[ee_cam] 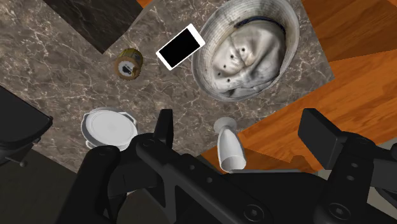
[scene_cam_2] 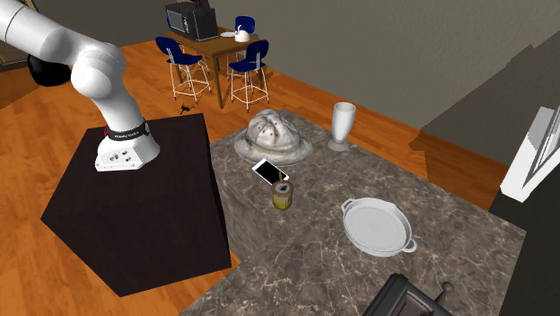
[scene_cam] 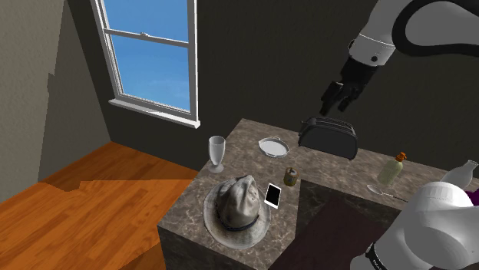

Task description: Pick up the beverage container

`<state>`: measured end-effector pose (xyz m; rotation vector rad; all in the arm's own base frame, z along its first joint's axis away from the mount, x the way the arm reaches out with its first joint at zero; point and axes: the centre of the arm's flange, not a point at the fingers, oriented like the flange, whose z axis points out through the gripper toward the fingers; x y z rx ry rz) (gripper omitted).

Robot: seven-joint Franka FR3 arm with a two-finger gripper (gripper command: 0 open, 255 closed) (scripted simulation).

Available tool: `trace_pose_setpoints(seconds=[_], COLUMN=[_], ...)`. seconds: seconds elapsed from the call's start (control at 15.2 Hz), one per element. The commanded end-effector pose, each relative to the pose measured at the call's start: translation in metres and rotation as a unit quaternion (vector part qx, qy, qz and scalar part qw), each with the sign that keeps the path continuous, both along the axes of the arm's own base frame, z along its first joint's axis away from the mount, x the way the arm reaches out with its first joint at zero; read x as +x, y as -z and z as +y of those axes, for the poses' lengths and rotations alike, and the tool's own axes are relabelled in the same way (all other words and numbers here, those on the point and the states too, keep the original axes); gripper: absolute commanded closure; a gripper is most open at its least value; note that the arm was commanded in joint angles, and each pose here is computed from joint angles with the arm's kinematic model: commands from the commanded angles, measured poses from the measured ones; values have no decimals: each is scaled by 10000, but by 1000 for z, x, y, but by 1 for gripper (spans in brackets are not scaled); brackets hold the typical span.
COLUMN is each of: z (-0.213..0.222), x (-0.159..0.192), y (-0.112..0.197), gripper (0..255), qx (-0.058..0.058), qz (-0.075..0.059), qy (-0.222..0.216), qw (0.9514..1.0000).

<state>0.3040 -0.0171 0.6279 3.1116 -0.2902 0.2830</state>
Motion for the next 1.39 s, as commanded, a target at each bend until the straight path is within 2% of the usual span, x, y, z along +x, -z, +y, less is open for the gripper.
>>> trace_pose_setpoints(seconds=[0.0, 1.32], z=[0, -120], x=[0, 101], y=[0, 216], gripper=[0, 0], qx=[0, -13], qz=[0, 374], qy=[0, -426], qw=[10000, 9984])
